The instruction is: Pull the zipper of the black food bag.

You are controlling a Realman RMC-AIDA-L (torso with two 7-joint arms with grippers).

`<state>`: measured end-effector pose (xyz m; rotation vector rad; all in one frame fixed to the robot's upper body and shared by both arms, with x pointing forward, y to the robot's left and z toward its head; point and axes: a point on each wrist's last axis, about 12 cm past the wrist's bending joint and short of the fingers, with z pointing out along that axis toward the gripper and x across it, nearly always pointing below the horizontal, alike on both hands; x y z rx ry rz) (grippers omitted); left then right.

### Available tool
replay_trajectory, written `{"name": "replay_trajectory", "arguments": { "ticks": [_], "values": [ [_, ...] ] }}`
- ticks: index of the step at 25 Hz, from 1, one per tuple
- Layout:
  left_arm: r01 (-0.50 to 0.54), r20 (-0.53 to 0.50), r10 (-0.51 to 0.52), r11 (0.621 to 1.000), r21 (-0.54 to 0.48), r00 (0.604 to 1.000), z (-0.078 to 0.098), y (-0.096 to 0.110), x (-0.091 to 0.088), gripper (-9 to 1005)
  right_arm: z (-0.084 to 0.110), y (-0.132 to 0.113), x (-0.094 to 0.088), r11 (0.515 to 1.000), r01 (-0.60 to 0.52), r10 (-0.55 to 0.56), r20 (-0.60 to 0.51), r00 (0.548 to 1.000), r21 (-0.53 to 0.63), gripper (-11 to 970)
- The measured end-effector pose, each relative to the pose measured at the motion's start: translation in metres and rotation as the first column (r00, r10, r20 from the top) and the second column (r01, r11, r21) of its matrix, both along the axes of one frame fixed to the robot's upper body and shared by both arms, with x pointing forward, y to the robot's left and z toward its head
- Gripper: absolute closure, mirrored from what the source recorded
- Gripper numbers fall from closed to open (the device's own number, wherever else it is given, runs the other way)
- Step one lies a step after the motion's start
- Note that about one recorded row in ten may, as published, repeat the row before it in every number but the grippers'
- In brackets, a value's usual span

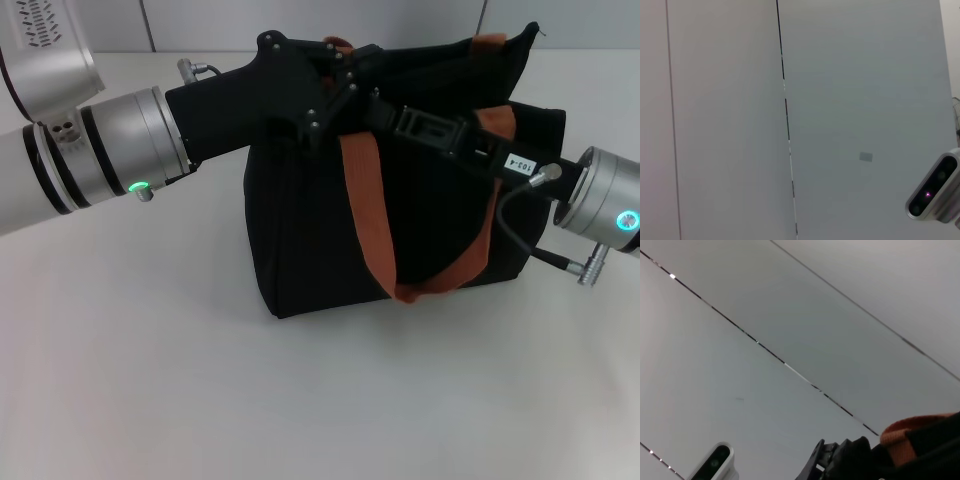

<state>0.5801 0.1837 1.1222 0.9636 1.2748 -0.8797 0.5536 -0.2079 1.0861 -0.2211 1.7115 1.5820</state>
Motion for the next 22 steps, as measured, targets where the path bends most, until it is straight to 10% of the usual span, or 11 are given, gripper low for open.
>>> {"name": "replay_trajectory", "arguments": {
  "ticks": [22],
  "values": [
    [0.005,-0.004,-0.005,1.0,-0.005,1.0,-0.0012,-0.0001,-0.0022,921,-0.0083,0.0027,-0.0011,0.999,-0.035,0.031,-0.161,0.987,-0.019,785]
  ]
}}
